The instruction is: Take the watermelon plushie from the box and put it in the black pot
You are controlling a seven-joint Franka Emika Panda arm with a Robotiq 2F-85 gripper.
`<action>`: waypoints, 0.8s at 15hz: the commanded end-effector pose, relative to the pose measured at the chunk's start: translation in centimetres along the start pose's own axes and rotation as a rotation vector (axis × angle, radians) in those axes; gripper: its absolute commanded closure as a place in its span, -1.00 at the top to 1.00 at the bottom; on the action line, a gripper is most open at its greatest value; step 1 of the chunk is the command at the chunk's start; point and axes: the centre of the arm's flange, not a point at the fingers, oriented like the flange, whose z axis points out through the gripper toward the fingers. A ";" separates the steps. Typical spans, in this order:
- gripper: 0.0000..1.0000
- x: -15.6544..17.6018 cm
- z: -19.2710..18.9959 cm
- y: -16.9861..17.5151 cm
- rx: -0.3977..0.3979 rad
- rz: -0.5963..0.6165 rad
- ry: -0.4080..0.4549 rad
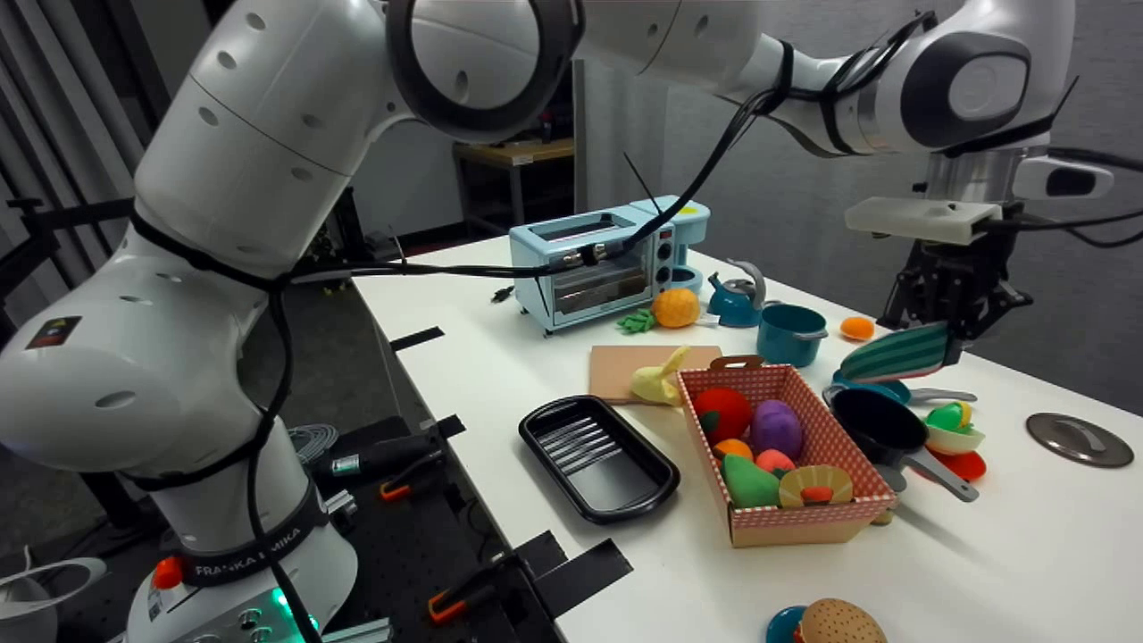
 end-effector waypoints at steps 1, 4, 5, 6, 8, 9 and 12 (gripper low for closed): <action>-0.26 2.9 1.6 0.4 0.021 -0.004 -0.034; 0.03 3.0 3.5 0.6 0.009 -0.009 -0.061; 0.21 3.0 4.0 0.7 0.007 -0.011 -0.075; 0.35 2.9 4.4 0.8 0.005 -0.019 -0.083; 0.65 2.8 5.2 0.9 -0.007 -0.039 -0.094; 0.79 2.8 5.5 1.0 -0.011 -0.046 -0.098; 1.00 3.0 6.5 1.2 -0.016 -0.063 -0.119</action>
